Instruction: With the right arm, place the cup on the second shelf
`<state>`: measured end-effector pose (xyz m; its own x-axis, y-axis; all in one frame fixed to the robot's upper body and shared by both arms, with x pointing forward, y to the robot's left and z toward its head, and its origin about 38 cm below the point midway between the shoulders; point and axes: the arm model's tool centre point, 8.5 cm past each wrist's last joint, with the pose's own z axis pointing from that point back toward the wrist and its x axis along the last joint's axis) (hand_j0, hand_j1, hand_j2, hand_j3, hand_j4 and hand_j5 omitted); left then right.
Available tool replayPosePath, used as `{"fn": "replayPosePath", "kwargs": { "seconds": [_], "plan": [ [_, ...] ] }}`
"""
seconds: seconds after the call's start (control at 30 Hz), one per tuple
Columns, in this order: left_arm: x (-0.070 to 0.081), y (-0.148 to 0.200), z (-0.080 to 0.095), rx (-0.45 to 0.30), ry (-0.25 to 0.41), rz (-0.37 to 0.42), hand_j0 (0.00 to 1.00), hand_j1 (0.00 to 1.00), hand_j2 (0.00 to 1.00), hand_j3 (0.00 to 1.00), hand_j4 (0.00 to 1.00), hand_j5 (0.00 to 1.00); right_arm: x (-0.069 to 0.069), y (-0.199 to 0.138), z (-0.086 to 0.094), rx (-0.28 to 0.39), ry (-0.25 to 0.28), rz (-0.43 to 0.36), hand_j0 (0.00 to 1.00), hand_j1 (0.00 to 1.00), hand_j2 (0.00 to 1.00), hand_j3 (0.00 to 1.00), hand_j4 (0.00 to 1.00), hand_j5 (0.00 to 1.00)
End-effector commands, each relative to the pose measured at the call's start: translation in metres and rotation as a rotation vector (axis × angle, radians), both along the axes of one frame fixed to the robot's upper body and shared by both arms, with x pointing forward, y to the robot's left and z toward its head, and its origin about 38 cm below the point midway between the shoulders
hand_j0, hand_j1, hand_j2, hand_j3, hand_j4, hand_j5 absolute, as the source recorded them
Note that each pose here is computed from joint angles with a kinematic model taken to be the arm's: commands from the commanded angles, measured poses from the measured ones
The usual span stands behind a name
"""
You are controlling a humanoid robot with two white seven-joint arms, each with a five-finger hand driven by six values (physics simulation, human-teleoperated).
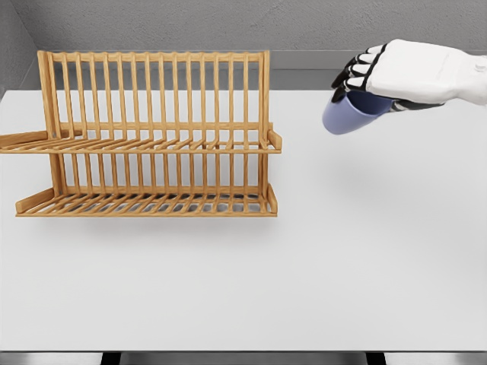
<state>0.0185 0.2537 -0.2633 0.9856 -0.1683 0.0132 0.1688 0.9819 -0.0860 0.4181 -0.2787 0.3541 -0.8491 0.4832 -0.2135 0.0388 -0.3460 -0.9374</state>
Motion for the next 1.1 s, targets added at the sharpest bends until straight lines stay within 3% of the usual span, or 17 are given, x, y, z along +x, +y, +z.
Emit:
{"fn": "replayPosePath", "kwargs": {
  "seconds": [0.0,0.43,1.07],
  "plan": [
    [0.000,0.000,0.000,0.000,0.000,0.000,1.00,1.00,1.00,1.00,1.00,1.00,-0.001,0.009,0.001,0.019,-0.004,0.024,0.64,0.64,0.64,0.64,0.64,0.64],
    [0.000,0.000,0.000,0.000,0.000,0.000,1.00,1.00,1.00,1.00,1.00,1.00,-0.003,0.057,0.016,0.083,-0.053,0.145,0.64,0.64,0.64,0.64,0.64,0.64],
    [0.000,0.000,0.000,0.000,0.000,0.000,1.00,1.00,1.00,1.00,1.00,1.00,-0.008,0.113,0.000,0.070,0.001,0.233,0.64,0.64,0.64,0.64,0.64,0.64]
  ]
}}
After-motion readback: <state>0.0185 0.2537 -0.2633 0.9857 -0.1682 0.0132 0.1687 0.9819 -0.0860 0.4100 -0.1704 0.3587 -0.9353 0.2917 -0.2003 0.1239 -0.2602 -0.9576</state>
